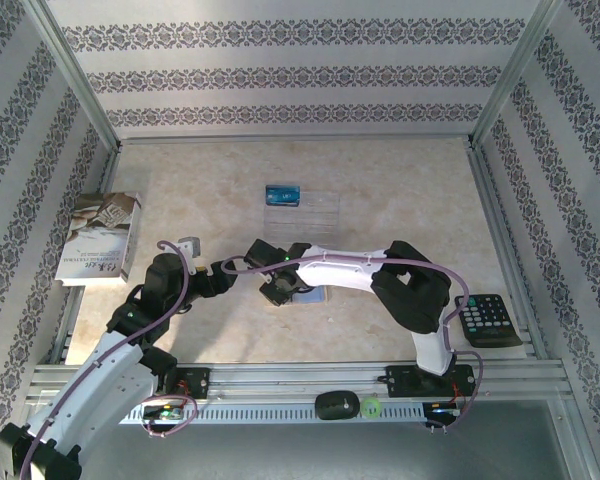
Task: Take the credit cards out of the card holder
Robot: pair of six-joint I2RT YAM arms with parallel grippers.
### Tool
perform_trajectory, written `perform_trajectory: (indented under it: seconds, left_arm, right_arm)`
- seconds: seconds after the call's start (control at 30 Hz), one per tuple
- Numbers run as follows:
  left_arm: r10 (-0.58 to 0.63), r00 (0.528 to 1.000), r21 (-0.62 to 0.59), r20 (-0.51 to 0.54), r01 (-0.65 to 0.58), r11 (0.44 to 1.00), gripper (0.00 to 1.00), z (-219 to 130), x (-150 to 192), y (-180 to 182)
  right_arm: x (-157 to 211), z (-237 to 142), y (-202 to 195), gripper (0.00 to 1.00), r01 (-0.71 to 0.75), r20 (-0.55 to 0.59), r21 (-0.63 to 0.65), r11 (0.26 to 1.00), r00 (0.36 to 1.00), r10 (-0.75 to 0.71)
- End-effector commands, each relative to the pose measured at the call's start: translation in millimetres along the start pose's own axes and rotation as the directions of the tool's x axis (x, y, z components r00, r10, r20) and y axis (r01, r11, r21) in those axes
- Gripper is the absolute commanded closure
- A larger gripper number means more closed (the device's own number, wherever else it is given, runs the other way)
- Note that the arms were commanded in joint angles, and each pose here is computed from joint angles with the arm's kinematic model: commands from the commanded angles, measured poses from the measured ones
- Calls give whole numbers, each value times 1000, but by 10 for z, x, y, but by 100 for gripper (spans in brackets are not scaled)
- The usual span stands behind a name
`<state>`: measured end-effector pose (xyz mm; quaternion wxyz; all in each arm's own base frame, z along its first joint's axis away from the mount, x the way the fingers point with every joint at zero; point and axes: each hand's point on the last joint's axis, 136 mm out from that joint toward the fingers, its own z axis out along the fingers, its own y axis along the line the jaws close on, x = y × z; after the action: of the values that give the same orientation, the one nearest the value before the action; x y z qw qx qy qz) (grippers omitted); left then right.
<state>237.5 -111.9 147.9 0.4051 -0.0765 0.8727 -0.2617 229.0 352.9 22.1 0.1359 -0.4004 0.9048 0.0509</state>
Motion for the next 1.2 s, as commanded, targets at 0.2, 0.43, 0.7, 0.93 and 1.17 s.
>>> perform_trajectory:
  seconds: [0.2,0.43,0.7,0.93,1.17]
  left_arm:
    - [21,999,69,-42,-18,997,38,61,30,-122]
    - [-21,996,126,-84,32,992,66,305,211,-186]
    - [29,992,173,-125,-7,985,89,655,476,-391]
    - [45,984,168,-170,-16,986,100,960,638,-469]
    - [27,974,132,-227,3,991,100,1146,829,-377]
  right_arm:
    - [54,43,27,99,-3,34,-27,1000,999,4]
    - [-241,-210,55,100,-45,247,-161,986,965,85]
    - [-340,-353,-21,100,-133,343,-246,960,914,215]
    - [-265,-355,-42,100,-166,352,-280,945,899,262]
    - [-198,-327,-65,100,-186,348,-284,941,894,282]
